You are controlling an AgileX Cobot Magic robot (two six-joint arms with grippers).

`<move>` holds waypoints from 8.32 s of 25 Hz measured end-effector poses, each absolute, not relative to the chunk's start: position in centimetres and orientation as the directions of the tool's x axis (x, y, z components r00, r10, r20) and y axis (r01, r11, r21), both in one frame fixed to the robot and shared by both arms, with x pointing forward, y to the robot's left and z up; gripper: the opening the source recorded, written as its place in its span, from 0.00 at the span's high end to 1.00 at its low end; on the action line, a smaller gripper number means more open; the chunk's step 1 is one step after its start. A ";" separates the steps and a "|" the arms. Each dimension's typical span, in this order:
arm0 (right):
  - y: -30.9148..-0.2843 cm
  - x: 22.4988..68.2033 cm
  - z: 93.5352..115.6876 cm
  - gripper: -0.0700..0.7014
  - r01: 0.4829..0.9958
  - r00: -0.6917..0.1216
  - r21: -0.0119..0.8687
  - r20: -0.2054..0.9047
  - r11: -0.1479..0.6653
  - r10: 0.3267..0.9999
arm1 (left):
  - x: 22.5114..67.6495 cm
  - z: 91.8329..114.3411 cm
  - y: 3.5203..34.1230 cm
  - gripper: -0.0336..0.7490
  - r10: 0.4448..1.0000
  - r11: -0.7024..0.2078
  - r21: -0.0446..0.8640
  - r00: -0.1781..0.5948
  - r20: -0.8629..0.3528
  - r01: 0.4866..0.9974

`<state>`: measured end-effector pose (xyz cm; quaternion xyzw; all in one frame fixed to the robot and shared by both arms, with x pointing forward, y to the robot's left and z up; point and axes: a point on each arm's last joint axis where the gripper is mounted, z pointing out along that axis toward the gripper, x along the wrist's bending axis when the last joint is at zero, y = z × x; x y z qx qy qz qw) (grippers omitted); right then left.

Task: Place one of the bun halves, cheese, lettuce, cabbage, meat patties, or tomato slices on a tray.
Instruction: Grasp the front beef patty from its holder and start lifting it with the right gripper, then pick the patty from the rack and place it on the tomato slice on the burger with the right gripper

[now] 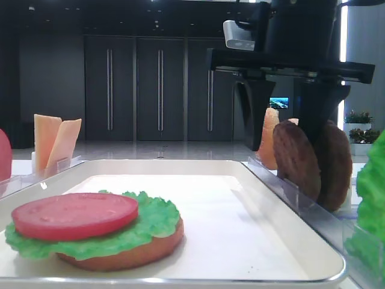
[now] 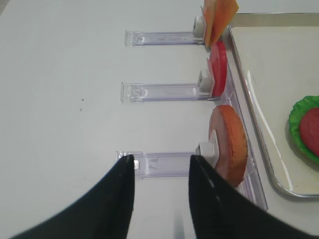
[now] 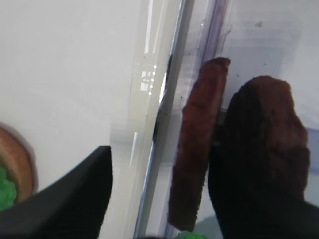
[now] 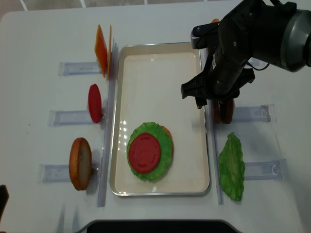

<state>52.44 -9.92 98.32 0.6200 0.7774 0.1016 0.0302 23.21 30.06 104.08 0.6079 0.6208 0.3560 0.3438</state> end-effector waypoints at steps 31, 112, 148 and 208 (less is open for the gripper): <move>-10.9 52.2 100.7 0.75 0.948 -0.231 0.230 0.015 0.222 0.973 | 23.2 104.1 30.1 0.60 1.000 0.007 0.860 -0.024 0.006 0.510; -9.9 38.8 99.1 0.76 0.921 -0.350 0.389 0.794 0.027 0.497 | 23.2 104.1 30.1 0.60 1.000 -0.010 0.860 -0.016 0.021 0.510; -6.6 44.5 95.8 0.76 0.922 -0.387 0.362 0.837 0.138 0.387 | 23.2 104.1 30.1 0.60 1.000 -0.011 0.860 -0.015 0.022 0.510; -6.7 46.8 92.7 0.76 0.935 -0.353 0.314 0.878 0.167 0.324 | 23.2 104.1 30.1 0.60 1.000 -0.011 0.860 -0.015 0.022 0.510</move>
